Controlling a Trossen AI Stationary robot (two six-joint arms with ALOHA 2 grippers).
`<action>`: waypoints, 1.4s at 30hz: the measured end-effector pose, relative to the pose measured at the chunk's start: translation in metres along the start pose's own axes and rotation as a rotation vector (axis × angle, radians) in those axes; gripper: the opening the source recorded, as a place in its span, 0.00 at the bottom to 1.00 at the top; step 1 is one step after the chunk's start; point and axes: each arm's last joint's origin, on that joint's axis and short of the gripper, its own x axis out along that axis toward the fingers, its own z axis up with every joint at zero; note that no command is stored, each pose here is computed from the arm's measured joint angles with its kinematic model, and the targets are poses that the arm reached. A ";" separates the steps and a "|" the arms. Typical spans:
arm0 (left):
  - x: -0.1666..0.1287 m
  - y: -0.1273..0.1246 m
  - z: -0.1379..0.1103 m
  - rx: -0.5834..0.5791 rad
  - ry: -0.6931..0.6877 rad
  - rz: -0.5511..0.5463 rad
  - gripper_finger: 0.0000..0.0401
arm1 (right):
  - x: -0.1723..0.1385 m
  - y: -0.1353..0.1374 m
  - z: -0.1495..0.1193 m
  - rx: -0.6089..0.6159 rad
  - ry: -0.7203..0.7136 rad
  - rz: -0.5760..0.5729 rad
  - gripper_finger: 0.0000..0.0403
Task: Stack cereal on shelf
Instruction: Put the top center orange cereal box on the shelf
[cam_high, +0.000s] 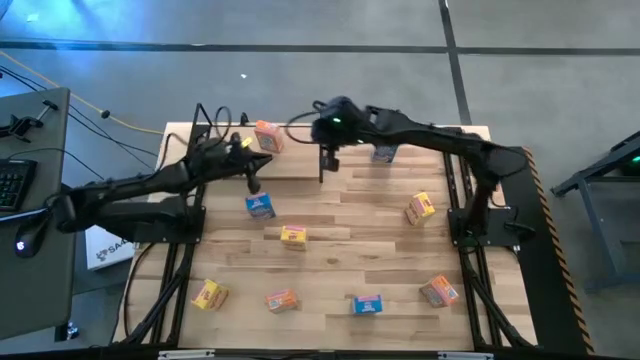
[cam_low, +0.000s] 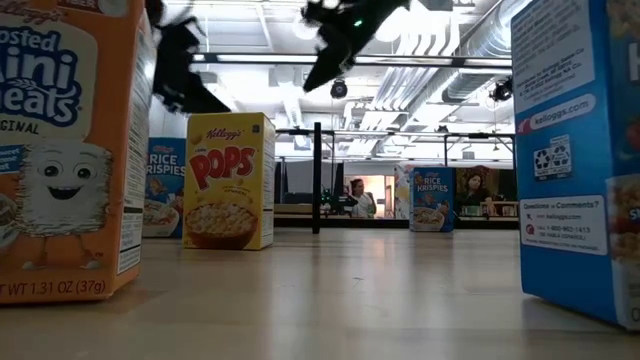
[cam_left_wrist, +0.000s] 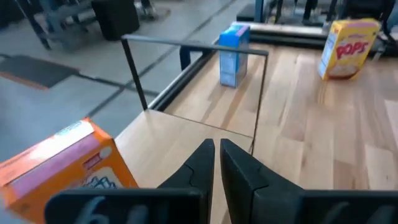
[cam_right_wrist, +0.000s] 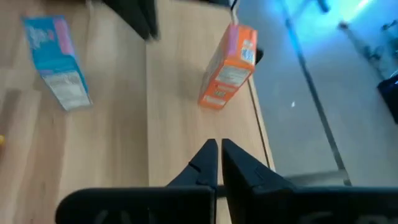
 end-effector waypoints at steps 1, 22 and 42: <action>0.006 0.003 0.002 0.000 0.017 0.003 0.05 | -0.006 0.002 -0.007 0.024 -0.026 -0.009 0.00; 0.083 0.031 0.005 -0.015 0.202 0.330 0.05 | -0.056 0.024 -0.073 0.129 -0.188 -0.215 0.00; 0.092 0.063 -0.007 -0.099 0.187 0.367 0.05 | -0.056 0.024 -0.074 0.122 -0.180 -0.214 0.00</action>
